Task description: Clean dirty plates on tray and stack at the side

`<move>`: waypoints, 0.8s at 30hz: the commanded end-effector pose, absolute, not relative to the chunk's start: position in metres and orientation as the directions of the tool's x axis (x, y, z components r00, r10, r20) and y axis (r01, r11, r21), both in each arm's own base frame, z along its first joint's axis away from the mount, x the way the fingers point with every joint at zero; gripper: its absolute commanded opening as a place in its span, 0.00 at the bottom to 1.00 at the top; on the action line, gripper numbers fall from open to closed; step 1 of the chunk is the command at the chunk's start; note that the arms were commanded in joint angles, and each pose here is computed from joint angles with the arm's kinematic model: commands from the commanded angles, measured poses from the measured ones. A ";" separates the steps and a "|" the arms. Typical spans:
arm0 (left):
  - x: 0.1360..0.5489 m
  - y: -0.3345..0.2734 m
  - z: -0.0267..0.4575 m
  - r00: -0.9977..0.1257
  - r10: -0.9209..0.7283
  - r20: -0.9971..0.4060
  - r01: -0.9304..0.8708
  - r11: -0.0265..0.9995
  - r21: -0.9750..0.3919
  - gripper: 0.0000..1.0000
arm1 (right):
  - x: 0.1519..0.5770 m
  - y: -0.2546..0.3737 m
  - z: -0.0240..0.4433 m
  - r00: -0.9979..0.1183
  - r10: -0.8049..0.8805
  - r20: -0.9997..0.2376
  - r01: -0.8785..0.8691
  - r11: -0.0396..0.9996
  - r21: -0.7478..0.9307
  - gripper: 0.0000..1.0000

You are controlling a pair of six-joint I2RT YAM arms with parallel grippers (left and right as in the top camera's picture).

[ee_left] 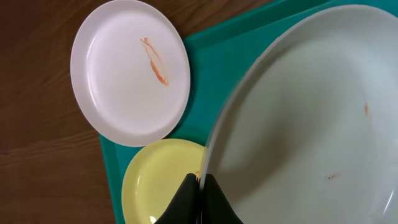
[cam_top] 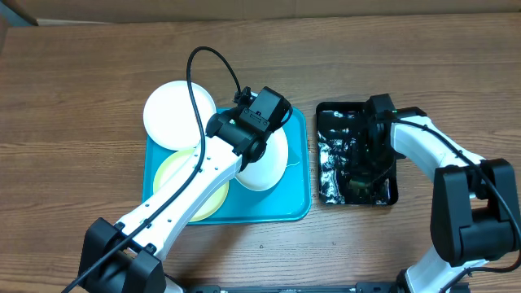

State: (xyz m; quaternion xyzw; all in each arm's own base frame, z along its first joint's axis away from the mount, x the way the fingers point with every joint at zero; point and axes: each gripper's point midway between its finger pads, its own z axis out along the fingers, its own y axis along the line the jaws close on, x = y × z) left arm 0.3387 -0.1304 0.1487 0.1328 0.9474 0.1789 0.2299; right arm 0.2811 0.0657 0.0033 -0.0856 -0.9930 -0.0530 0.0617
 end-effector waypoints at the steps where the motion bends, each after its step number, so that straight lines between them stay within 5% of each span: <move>1: 0.341 -0.127 0.147 -0.857 0.348 -0.380 0.171 0.888 0.428 0.04 | 0.276 0.064 -0.001 -0.976 0.159 0.148 0.173 0.981 0.084 1.00; 3: 0.341 -0.128 0.146 -0.857 0.347 -0.380 0.172 0.889 0.425 0.04 | 0.274 0.063 -0.001 -0.975 0.159 0.157 0.173 0.982 0.081 1.00; 4: 0.341 -0.128 0.146 -0.857 0.347 -0.380 0.172 0.889 0.425 0.04 | 0.271 0.063 0.000 -0.973 0.159 0.168 0.174 0.982 0.078 0.86; 5: 0.341 -0.128 0.146 -0.857 0.347 -0.380 0.172 0.889 0.425 0.04 | 0.268 0.063 0.000 -0.971 0.159 0.177 0.175 0.982 0.074 0.39; 6: 0.341 -0.128 0.146 -0.857 0.347 -0.380 0.172 0.889 0.425 0.04 | 0.267 0.062 0.000 -0.970 0.160 0.183 0.175 0.982 0.072 0.04; 8: 0.341 -0.128 0.146 -0.858 0.347 -0.379 0.172 0.889 0.425 0.04 | 0.265 0.062 0.000 -0.969 0.160 0.190 0.176 0.982 0.070 0.05; 10: 0.341 -0.128 0.146 -0.857 0.348 -0.379 0.172 0.888 0.425 0.04 | 0.265 0.062 0.000 -0.966 0.176 0.190 0.191 0.979 0.066 0.46; 11: 0.341 -0.128 0.146 -0.857 0.347 -0.380 0.172 0.889 0.425 0.04 | 0.265 0.062 0.000 -0.965 0.182 0.190 0.198 0.978 0.066 0.55; 12: 0.341 -0.128 0.146 -0.857 0.347 -0.380 0.172 0.889 0.425 0.04 | 0.266 0.062 0.000 -0.965 0.182 0.188 0.197 0.978 0.066 0.43; 13: 0.341 -0.128 0.146 -0.857 0.347 -0.380 0.172 0.889 0.425 0.04 | 0.267 0.062 0.000 -0.966 0.182 0.185 0.197 0.978 0.067 0.04; 16: 0.341 -0.128 0.146 -0.857 0.347 -0.380 0.172 0.889 0.425 0.04 | 0.271 0.063 0.000 -0.969 0.181 0.169 0.196 0.978 0.073 0.06; 17: 0.341 -0.128 0.146 -0.858 0.347 -0.379 0.172 0.889 0.425 0.04 | 0.272 0.063 0.000 -0.970 0.181 0.164 0.195 0.978 0.075 0.44; 18: 0.341 -0.128 0.146 -0.858 0.347 -0.379 0.172 0.889 0.425 0.04 | 0.274 0.063 0.001 -0.970 0.181 0.161 0.195 0.978 0.076 0.71; 20: 0.341 -0.128 0.146 -0.858 0.347 -0.379 0.172 0.889 0.425 0.04 | 0.278 0.064 0.005 -0.971 0.182 0.154 0.196 0.978 0.079 0.81; 24: 0.341 -0.128 0.146 -0.857 0.348 -0.379 0.172 0.889 0.425 0.04 | 0.294 0.066 0.015 -0.977 0.181 0.115 0.192 0.977 0.092 0.85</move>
